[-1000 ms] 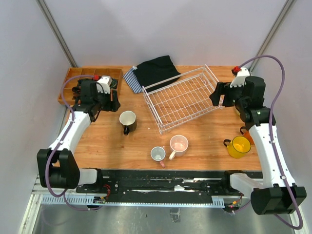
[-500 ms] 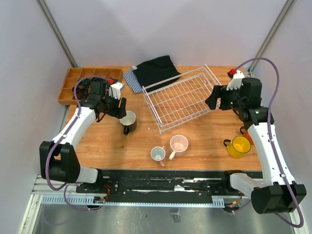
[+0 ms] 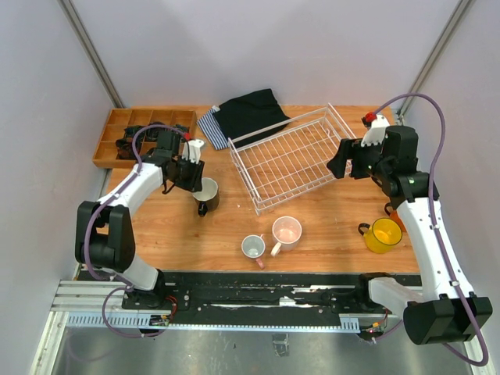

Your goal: Load the cups into the dish rack

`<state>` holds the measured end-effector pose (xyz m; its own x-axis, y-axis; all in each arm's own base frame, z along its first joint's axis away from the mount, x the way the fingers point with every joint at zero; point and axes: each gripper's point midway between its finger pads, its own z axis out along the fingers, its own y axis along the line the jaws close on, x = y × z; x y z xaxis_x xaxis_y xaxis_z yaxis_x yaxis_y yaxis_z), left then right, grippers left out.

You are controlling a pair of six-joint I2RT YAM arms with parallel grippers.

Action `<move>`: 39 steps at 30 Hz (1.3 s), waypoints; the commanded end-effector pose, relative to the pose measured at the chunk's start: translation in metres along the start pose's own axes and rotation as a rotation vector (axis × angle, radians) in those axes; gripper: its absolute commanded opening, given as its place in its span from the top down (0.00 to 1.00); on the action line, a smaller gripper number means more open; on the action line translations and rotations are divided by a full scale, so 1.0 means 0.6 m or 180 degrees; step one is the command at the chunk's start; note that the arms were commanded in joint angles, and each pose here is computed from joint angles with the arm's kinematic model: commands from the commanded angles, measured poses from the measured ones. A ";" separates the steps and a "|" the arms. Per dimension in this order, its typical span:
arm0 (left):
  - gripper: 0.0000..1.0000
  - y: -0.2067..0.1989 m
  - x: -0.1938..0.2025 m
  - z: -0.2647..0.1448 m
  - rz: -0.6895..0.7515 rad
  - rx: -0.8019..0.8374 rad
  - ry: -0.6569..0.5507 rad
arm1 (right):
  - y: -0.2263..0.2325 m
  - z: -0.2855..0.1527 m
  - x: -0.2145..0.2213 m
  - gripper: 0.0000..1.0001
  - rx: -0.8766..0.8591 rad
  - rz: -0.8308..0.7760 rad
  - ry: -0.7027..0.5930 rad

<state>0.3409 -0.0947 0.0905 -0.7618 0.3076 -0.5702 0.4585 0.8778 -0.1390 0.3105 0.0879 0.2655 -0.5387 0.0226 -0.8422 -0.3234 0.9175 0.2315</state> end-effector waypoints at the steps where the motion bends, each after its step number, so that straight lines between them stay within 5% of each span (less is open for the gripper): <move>1: 0.67 -0.005 -0.035 -0.009 0.0052 0.0032 -0.0124 | 0.013 -0.003 0.000 0.21 -0.0053 -0.0015 0.0013; 10: 0.99 -0.015 -0.056 -0.017 -0.0191 0.0114 -0.0001 | 0.010 0.012 0.016 0.23 -0.0066 0.0029 0.0177; 25: 1.00 -0.101 -0.156 -0.104 -0.0929 0.0407 -0.0450 | 0.143 0.021 0.022 0.33 -0.0829 -0.0545 0.0553; 28: 1.00 -0.124 -0.181 -0.140 -0.0885 0.0491 -0.0775 | 0.186 0.021 0.023 0.35 -0.1233 -0.0264 0.0585; 39: 1.00 -0.246 -0.275 -0.346 -0.0521 0.1774 -0.2874 | 0.351 -0.077 -0.078 0.35 -0.2925 0.1066 0.0639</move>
<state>0.3210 -0.1733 0.2860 -0.5281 -0.1794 -0.8300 0.4830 0.7405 -0.4673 0.2621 0.2354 0.3116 -0.7318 0.0251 -0.6811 -0.5861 0.4869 0.6477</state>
